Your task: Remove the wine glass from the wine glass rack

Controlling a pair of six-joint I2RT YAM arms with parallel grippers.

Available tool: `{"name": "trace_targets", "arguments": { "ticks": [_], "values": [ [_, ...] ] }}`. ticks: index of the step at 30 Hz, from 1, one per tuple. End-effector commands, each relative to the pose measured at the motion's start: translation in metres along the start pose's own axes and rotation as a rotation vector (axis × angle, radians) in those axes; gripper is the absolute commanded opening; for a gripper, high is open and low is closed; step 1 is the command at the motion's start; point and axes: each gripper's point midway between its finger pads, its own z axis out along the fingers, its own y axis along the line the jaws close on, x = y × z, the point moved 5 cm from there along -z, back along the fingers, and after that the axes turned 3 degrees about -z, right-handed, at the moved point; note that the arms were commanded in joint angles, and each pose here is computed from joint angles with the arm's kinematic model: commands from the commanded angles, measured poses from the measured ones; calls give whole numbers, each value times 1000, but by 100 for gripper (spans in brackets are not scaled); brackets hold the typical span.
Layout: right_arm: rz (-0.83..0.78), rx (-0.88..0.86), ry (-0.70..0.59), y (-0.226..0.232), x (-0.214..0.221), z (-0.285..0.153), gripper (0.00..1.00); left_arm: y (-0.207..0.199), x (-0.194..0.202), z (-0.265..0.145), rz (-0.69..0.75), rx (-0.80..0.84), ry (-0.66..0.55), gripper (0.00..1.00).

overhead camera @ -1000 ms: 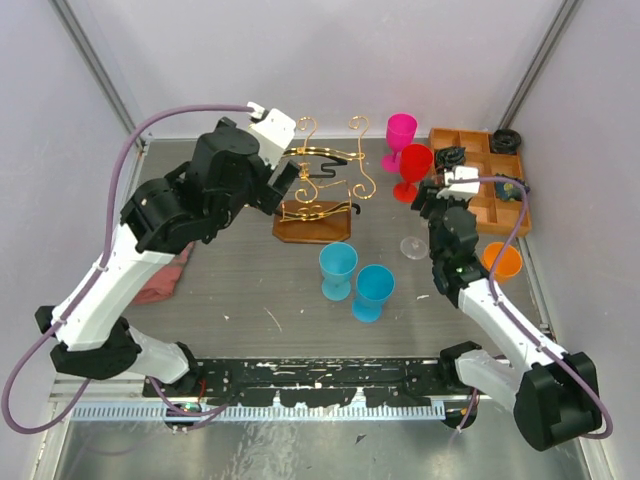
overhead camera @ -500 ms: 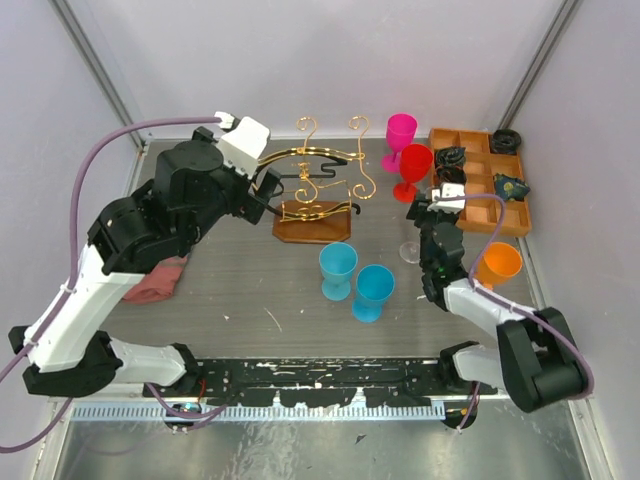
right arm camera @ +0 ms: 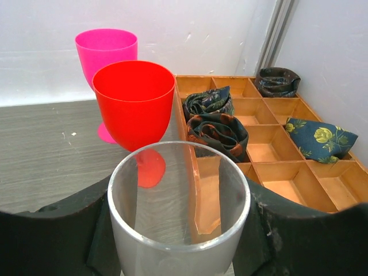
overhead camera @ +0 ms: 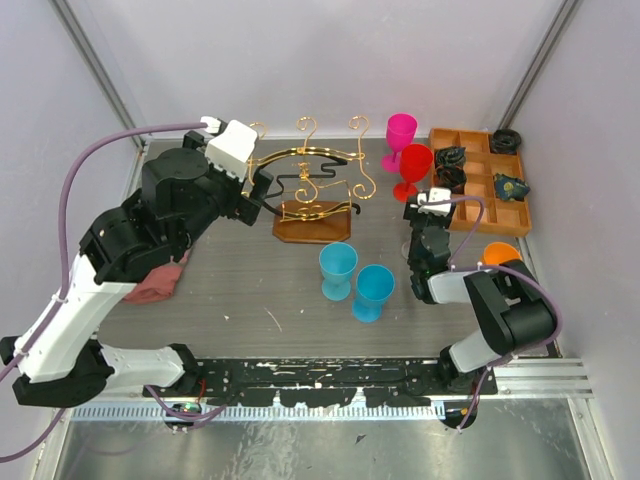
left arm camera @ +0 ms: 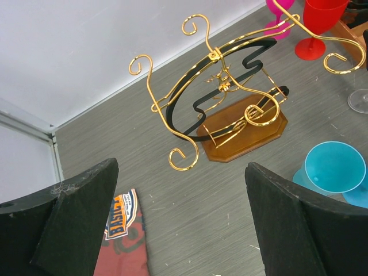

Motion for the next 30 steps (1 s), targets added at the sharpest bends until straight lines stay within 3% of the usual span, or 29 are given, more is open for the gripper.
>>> {"name": "trace_targets", "arguments": {
  "ticks": [1, 3, 4, 8, 30],
  "values": [
    [50, 67, -112, -3, -23, 9, 61, 5, -7, -4, -41, -10, -55, 98],
    [48, 70, -114, -2, -20, 10, 62, 6, -5, -6, -38, -9, -50, 98],
    [49, 71, -109, -2, -17, 9, 67, 6, -4, -6, -36, -9, -46, 98],
    [49, 88, -113, -2, -18, 2, 99, 8, 1, -8, -39, -17, -32, 98],
    [108, 61, -35, -20, -81, -19, 100, 6, 23, -17, -174, -25, 0, 98]
  ]
}}
